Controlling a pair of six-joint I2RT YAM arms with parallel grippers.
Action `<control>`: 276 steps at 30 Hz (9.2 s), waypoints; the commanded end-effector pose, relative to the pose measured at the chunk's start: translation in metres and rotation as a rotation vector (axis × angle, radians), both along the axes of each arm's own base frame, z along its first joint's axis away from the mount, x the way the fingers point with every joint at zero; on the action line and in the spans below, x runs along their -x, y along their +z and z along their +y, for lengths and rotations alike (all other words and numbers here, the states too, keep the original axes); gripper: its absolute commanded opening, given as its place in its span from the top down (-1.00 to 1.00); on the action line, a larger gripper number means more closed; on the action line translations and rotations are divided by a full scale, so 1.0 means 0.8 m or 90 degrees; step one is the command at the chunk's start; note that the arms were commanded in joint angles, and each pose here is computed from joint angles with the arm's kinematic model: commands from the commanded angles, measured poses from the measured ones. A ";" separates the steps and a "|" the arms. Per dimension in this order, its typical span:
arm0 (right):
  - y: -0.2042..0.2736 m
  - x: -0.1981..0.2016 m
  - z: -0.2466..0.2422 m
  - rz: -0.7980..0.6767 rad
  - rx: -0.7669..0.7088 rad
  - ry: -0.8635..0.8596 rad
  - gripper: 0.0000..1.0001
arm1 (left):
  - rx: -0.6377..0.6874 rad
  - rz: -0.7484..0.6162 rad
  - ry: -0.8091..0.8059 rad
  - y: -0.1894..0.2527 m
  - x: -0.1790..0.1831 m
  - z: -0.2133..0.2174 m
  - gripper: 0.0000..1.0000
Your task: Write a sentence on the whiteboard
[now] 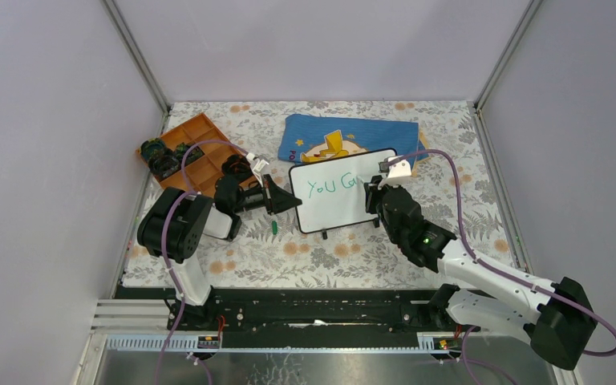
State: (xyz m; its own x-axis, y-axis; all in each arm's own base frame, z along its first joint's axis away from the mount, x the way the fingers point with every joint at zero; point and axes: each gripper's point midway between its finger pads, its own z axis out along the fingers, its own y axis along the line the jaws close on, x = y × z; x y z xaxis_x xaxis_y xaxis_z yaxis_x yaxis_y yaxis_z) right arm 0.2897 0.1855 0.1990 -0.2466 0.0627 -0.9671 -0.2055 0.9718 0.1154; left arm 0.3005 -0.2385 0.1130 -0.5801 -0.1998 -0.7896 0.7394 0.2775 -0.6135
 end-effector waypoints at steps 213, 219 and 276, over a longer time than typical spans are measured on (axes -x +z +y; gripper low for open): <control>-0.082 0.075 0.123 0.050 0.056 0.123 1.00 | -0.052 0.043 -0.031 -0.029 0.016 -0.013 1.00; -0.094 0.081 0.122 0.069 0.060 0.130 1.00 | -0.052 0.043 -0.031 -0.028 0.016 -0.013 1.00; -0.114 0.091 0.136 0.106 0.069 0.161 1.00 | -0.054 0.041 -0.035 -0.028 0.018 -0.014 1.00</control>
State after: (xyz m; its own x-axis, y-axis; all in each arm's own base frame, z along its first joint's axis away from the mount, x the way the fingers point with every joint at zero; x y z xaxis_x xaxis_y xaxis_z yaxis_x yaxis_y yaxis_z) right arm 0.2146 0.2957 0.1046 -0.3971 -0.1468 -0.9060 -0.4544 0.8891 0.0551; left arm 0.2975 -0.2456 0.1105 -0.5804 -0.1499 -0.8004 0.7509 0.2819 -0.5973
